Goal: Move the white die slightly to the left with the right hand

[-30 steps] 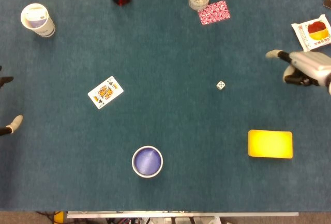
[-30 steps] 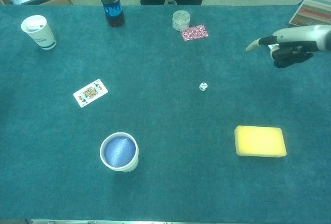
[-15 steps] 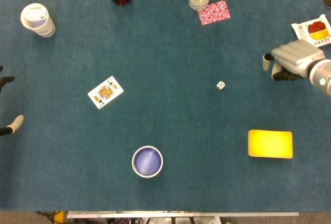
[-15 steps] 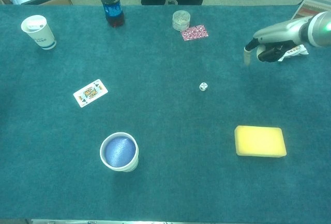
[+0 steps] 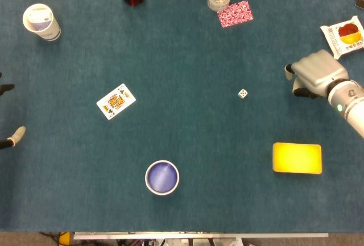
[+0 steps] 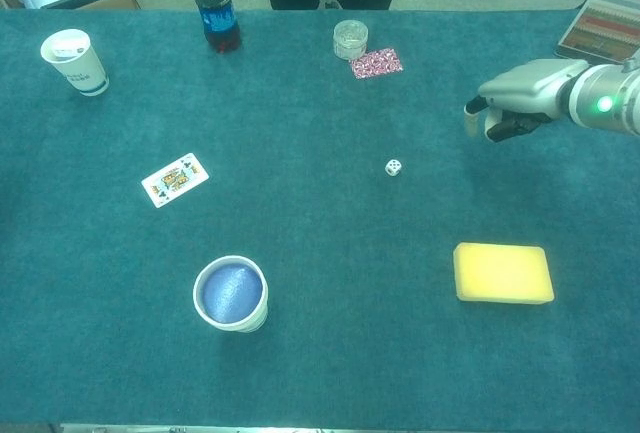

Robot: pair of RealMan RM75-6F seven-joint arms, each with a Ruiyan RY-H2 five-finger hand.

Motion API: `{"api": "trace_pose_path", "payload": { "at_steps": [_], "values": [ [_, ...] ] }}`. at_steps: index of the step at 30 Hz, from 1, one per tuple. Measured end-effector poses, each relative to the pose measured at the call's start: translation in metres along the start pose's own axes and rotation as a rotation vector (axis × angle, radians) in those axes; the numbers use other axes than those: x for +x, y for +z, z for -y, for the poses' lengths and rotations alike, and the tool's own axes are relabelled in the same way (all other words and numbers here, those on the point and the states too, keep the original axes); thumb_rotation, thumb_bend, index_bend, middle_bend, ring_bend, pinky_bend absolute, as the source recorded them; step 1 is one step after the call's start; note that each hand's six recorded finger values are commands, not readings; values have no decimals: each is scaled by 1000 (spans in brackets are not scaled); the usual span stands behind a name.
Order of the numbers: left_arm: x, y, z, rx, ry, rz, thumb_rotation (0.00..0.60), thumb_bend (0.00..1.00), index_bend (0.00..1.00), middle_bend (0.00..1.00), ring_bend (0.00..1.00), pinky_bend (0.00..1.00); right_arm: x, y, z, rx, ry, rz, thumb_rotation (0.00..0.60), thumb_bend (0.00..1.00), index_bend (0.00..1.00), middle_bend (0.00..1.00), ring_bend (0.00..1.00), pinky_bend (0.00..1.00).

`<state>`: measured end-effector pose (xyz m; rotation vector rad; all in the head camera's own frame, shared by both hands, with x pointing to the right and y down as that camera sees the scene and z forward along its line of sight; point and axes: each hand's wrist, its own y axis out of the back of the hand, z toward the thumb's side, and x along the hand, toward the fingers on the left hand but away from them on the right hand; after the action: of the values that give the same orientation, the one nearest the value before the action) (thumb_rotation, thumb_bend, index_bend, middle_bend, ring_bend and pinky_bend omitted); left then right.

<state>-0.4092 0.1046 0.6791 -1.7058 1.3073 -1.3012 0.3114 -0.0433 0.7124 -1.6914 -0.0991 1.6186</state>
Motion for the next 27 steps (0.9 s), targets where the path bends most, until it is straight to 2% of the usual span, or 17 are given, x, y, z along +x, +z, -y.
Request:
{"api": "trace_pose_path", "payload": {
  "at_steps": [11, 18, 27],
  "values": [
    [1, -1, 3, -4, -9, -6, 600, 209, 188, 68, 81, 361, -4, 3, -2, 6, -71, -27, 244, 1000, 331, 1000, 1000, 1000],
    [-1, -4, 4, -11, -10, -13, 600, 209, 188, 68, 81, 361, -12, 18, 0, 7, -115, -78, 243, 1000, 330, 1000, 1000, 1000],
    [-2, -7, 4, -16, -10, -19, 600, 209, 188, 68, 81, 361, -26, 38, 4, -30, -132, -146, 246, 1000, 331, 1000, 1000, 1000]
  ]
}}
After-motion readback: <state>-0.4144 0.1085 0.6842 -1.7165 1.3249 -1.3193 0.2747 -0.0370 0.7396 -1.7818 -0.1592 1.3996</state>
